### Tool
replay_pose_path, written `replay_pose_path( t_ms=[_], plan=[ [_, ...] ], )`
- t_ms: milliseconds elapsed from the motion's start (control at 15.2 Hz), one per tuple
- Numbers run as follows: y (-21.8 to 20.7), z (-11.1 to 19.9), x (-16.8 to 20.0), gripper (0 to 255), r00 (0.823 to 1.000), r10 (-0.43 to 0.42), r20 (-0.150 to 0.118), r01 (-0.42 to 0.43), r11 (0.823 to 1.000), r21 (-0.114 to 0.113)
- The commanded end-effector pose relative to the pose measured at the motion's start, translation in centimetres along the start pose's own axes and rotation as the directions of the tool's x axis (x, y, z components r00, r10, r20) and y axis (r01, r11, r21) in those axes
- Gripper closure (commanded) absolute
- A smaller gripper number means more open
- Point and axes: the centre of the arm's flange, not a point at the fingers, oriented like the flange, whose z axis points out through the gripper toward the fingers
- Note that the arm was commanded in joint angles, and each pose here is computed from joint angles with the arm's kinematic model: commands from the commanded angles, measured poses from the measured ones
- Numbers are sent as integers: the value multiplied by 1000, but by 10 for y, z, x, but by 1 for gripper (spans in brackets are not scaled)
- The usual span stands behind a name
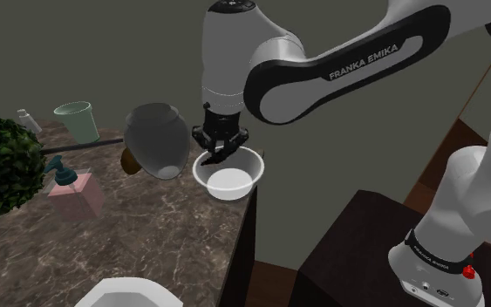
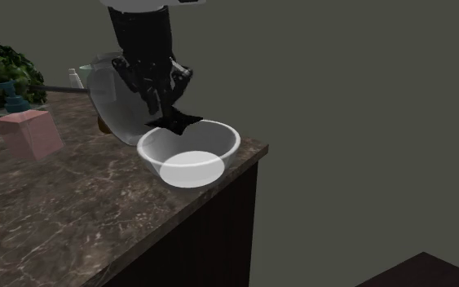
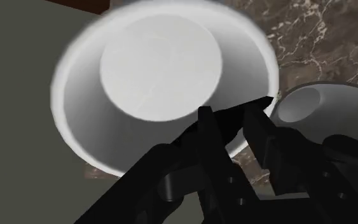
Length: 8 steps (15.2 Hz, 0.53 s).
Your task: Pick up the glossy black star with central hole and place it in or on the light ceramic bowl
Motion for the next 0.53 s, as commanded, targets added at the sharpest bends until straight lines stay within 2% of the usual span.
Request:
replay_pose_path(
  t_ms=[0, 198, 264, 330, 462],
  plan=[
    [23, 3, 22, 255, 1000, -1, 0, 1, 1000, 1],
    [25, 18, 18, 255, 1000, -1, 0, 1, 1000, 1],
    [23, 14, 19, 255, 1000, 0, 0, 0, 1000, 0],
    [23, 14, 19, 0, 1000, 0, 0, 0, 1000, 0],
    [24, 39, 29, 0, 996, -84, 7, 84, 996, -2]
  ],
)
